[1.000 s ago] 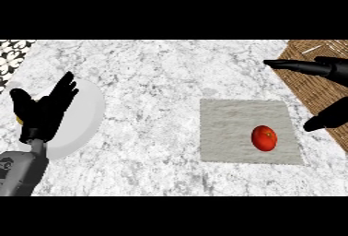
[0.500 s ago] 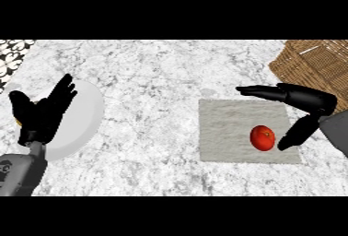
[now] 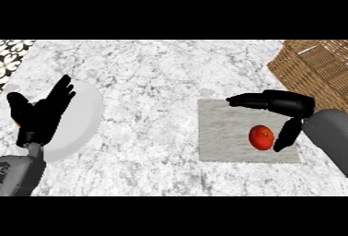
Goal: Pick the tomato from the placemat and place it in the basket
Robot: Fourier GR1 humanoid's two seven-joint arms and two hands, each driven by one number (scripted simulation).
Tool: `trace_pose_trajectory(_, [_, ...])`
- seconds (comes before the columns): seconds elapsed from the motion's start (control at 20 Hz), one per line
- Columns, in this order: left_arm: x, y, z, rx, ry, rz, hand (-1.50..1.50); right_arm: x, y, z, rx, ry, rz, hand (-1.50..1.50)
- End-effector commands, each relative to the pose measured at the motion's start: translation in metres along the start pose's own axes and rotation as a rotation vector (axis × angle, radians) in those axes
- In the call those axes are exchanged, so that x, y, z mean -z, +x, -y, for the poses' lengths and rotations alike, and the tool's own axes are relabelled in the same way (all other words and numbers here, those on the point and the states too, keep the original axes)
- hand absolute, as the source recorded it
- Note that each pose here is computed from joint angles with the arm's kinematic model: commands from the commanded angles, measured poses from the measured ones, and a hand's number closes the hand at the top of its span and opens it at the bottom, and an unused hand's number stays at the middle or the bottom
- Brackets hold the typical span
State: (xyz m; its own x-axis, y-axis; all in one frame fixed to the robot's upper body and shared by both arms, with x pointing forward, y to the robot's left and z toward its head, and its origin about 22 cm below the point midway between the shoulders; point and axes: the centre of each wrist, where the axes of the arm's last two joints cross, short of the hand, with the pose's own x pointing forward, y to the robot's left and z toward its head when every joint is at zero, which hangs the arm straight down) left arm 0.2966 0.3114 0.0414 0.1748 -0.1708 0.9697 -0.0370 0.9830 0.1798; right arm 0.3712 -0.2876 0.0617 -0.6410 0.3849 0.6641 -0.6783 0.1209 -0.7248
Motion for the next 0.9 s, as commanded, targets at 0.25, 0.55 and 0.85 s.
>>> trace_pose_trajectory(0.25, [-0.002, 0.001, 0.011, -0.011, 0.017, 0.016, 0.0, -0.023, -0.022, 0.0, 0.112, 0.072, 0.141, -1.5])
trace_pose_trajectory(0.55, [0.005, 0.0, 0.017, -0.009, -0.004, -0.007, 0.0, -0.01, -0.021, -0.008, 0.149, 0.102, 0.194, -1.5])
trace_pose_trajectory(0.85, [0.002, -0.006, 0.005, -0.007, 0.003, 0.001, 0.0, -0.004, -0.024, -0.01, 0.089, 0.119, 0.174, -1.5])
